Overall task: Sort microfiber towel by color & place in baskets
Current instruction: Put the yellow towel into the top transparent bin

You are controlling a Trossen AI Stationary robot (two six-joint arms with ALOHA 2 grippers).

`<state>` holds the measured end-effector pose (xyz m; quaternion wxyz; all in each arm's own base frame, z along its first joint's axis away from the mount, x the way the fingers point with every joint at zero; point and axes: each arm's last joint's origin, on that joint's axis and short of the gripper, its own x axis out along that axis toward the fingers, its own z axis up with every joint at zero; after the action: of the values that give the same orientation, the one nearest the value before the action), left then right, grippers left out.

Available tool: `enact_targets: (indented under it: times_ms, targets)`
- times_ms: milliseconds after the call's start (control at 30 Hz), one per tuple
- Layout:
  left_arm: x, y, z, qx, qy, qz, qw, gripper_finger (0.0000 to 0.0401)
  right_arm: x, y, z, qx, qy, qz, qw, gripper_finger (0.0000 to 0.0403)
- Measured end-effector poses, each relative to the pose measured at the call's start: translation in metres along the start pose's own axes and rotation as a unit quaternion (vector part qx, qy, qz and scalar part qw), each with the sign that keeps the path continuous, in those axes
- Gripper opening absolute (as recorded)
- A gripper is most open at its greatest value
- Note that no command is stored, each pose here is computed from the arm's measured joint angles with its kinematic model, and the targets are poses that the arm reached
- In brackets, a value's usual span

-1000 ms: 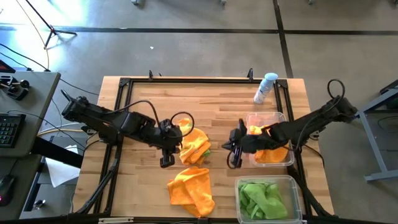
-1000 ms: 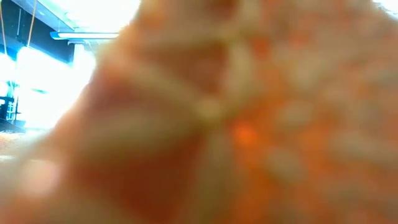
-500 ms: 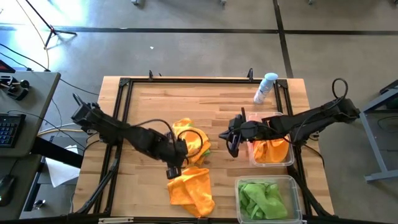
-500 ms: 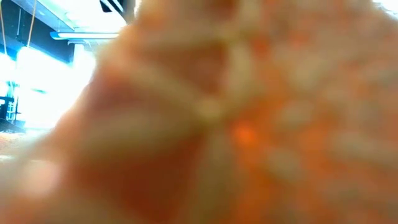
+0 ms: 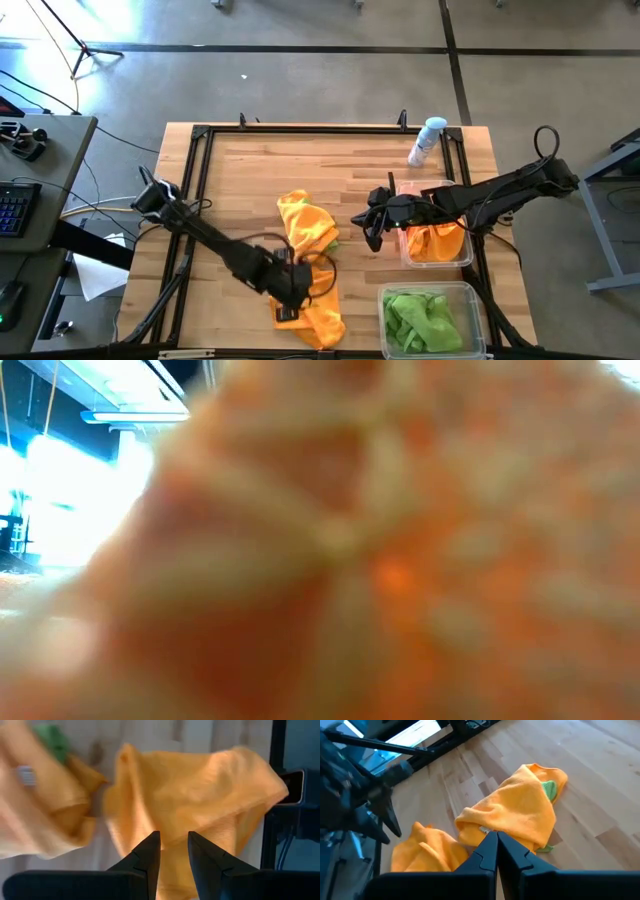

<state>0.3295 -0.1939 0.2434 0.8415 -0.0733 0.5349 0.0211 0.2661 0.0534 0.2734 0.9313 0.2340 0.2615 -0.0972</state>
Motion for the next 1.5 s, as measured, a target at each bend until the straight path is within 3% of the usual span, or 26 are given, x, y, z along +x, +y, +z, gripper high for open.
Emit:
enact_targets:
  times_ms: [233, 567, 733, 900, 1233, 1367, 1500]
  targets:
    - [0.043, -0.019, -0.016, 0.017, 0.034, 0.017, 0.999, 0.0087, 0.000, 0.001, 0.000, 0.001, 0.004, 0.012, 1.000, 0.0000]
    - [0.102, -0.018, -0.031, -0.024, 0.106, 0.047, 0.993, 0.0085, 0.000, 0.001, 0.000, 0.026, 0.004, 0.012, 1.000, 0.0000]
    - [0.104, -0.019, -0.032, -0.029, 0.124, 0.028, 0.991, 0.0017, 0.000, 0.001, 0.000, 0.024, 0.004, 0.012, 1.000, 0.0000]
    - [0.076, -0.018, -0.027, -0.037, 0.119, 0.013, 0.992, 0.0003, 0.000, 0.001, 0.000, 0.022, 0.006, 0.011, 1.000, 0.0000]
    - [-0.060, 0.010, 0.000, -0.055, -0.062, 0.009, 0.997, 0.0001, -0.001, -0.002, 0.005, 0.018, -0.009, 0.009, 1.000, 0.0000]
    - [-0.097, 0.038, 0.010, -0.084, -0.120, 0.020, 0.989, 0.0000, -0.013, -0.002, 0.022, -0.011, -0.073, 0.036, 0.997, 0.0000]
    - [-0.121, 0.069, 0.020, -0.115, -0.157, 0.025, 0.980, 0.0000, -0.033, 0.002, 0.043, -0.077, -0.163, 0.083, 0.980, 0.0002]
